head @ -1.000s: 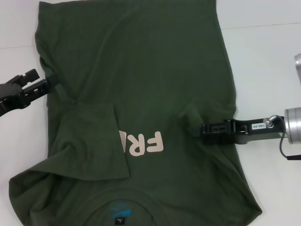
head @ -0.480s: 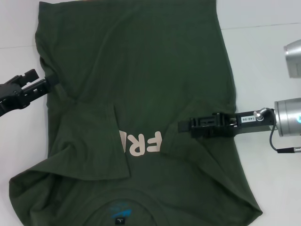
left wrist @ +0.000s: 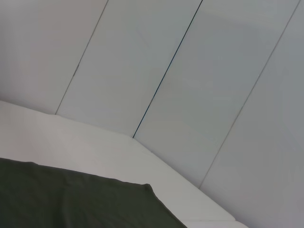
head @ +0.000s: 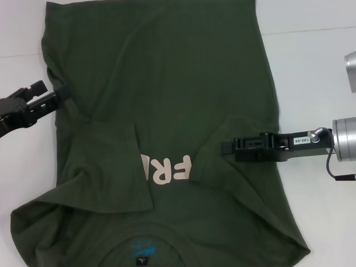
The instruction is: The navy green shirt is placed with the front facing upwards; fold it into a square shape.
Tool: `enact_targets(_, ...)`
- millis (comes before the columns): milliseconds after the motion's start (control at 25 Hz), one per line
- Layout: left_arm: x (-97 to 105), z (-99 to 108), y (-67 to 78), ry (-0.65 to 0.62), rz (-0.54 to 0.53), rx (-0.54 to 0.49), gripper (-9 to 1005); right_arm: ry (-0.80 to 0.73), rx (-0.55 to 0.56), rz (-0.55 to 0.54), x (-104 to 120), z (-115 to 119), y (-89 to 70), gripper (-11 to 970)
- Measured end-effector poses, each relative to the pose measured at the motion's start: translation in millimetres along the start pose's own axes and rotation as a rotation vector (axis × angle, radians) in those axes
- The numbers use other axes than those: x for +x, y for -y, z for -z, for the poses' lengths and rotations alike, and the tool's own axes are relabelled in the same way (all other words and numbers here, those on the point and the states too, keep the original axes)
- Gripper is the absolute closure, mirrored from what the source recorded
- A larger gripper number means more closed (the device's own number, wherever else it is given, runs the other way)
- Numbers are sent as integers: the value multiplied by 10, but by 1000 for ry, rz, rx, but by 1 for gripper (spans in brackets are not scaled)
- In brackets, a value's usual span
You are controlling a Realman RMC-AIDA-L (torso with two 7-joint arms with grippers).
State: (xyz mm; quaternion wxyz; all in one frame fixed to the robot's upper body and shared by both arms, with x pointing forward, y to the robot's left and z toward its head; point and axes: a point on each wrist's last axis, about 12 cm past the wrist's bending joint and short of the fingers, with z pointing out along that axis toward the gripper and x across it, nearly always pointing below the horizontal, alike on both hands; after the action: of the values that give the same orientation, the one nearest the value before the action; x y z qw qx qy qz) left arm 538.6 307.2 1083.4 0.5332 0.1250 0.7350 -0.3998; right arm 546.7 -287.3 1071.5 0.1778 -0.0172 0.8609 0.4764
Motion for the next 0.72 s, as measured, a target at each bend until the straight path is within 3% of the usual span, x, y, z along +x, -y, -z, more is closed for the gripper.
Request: enact_targets(720, 1, 12, -6, 1, 1, -4, 92, -71, 44, 30, 48, -232, -22, 205)
